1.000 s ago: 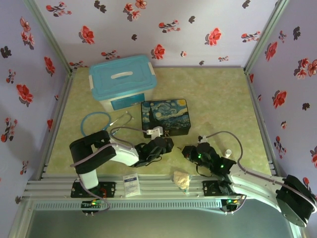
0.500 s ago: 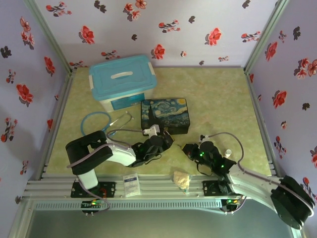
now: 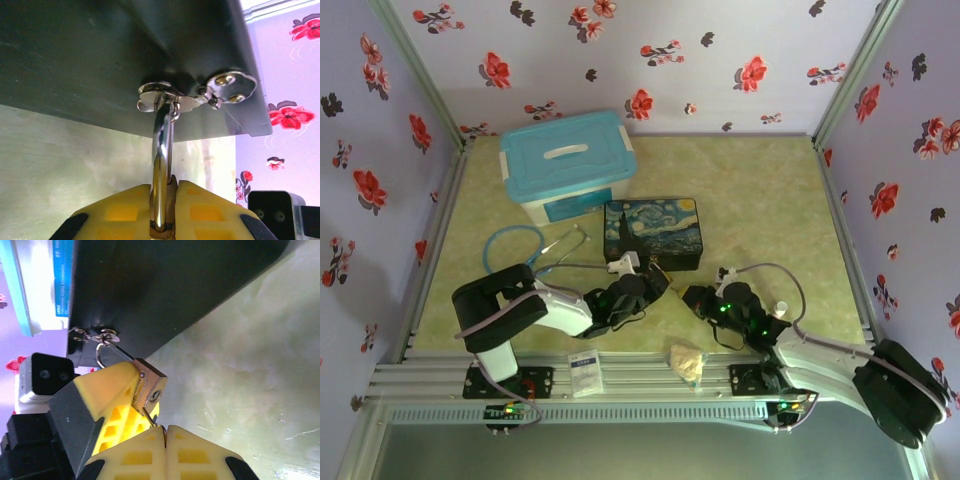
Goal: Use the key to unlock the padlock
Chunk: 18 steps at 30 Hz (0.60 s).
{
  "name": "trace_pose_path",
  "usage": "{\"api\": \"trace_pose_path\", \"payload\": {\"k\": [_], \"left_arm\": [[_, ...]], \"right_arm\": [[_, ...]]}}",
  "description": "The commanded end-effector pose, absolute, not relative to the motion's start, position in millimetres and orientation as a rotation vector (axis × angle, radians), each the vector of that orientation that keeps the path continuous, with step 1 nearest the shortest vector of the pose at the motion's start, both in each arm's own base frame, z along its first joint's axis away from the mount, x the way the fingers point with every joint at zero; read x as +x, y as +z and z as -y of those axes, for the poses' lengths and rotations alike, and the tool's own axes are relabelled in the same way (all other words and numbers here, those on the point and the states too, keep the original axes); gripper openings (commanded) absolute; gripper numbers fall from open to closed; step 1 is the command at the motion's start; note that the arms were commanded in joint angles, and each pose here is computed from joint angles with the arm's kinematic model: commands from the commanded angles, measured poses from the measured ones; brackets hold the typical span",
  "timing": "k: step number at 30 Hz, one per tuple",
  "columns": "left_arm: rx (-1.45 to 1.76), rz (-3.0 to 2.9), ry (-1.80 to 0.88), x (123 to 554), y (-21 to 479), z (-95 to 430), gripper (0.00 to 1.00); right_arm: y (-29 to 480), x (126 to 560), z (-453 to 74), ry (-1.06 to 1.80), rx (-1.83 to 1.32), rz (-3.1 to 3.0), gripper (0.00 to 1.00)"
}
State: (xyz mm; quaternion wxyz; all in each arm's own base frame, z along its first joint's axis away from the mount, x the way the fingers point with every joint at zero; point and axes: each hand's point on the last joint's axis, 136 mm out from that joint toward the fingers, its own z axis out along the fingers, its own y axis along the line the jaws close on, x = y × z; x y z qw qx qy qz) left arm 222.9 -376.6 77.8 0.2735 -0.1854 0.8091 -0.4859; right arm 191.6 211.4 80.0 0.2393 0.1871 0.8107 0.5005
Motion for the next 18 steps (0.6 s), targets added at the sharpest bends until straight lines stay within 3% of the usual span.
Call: {"api": "trace_pose_path", "payload": {"k": [1,18], "left_arm": [[-0.508,-2.068,-1.428,228.9,113.6,382.6,0.00],[-0.509,-2.059,-1.437,227.7,121.6,378.7,0.00]], "right_arm": [[91.3,196.5,-211.7,1.377,0.505,-2.192,0.00],[94.4,202.4,-214.4,1.355,0.481,-2.187,0.00]]}}
